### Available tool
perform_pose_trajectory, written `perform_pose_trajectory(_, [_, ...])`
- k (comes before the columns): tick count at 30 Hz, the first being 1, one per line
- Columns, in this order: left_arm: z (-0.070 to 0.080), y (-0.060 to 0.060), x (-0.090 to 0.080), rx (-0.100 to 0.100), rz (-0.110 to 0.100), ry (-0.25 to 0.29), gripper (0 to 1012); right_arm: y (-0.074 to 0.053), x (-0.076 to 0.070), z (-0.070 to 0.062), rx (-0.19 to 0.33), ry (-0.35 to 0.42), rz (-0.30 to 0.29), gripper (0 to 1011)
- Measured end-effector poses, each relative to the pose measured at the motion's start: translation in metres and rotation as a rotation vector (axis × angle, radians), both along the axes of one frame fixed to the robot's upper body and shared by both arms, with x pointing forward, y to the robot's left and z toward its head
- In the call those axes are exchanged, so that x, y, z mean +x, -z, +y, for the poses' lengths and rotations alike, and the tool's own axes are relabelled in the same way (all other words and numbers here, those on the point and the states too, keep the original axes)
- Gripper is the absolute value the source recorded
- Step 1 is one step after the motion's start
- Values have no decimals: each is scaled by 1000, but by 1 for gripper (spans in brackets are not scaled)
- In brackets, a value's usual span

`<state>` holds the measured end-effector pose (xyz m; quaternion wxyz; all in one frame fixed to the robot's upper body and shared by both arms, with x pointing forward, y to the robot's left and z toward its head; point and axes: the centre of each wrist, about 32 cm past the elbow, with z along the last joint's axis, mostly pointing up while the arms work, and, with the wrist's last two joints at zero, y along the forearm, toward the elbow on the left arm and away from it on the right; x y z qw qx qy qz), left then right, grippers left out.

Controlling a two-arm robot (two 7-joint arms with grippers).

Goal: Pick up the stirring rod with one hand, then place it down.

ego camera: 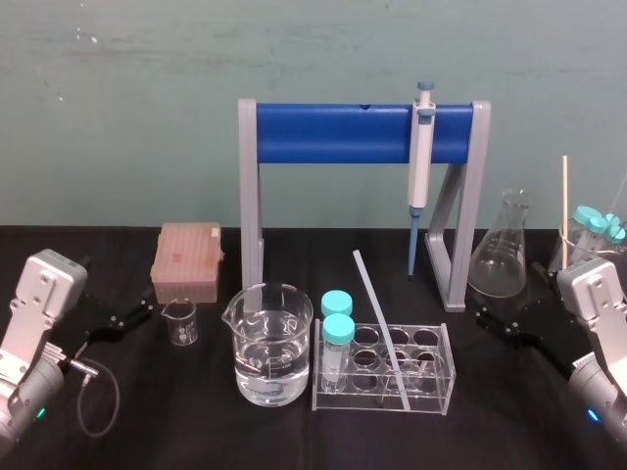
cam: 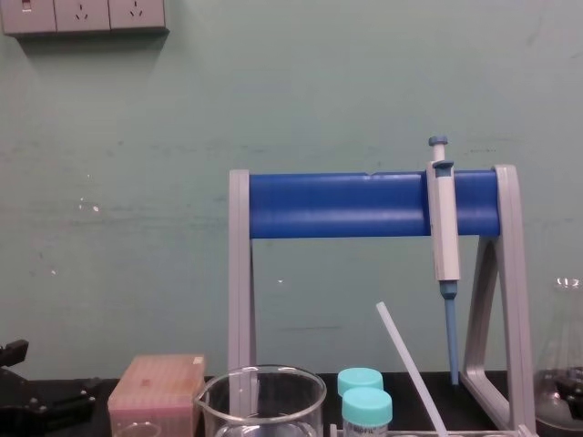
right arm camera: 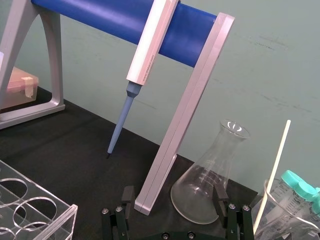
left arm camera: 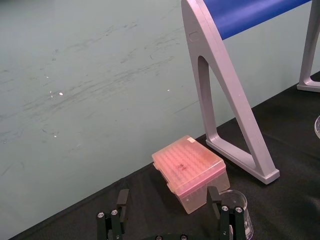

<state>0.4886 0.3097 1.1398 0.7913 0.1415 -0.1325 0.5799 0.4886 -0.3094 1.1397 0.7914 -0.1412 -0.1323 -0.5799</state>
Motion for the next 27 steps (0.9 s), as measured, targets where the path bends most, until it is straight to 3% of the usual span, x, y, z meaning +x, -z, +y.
perform_pose_trajectory(27, [0,0,0,0,0,0,1000,0,0,0,-1,0,0,1000])
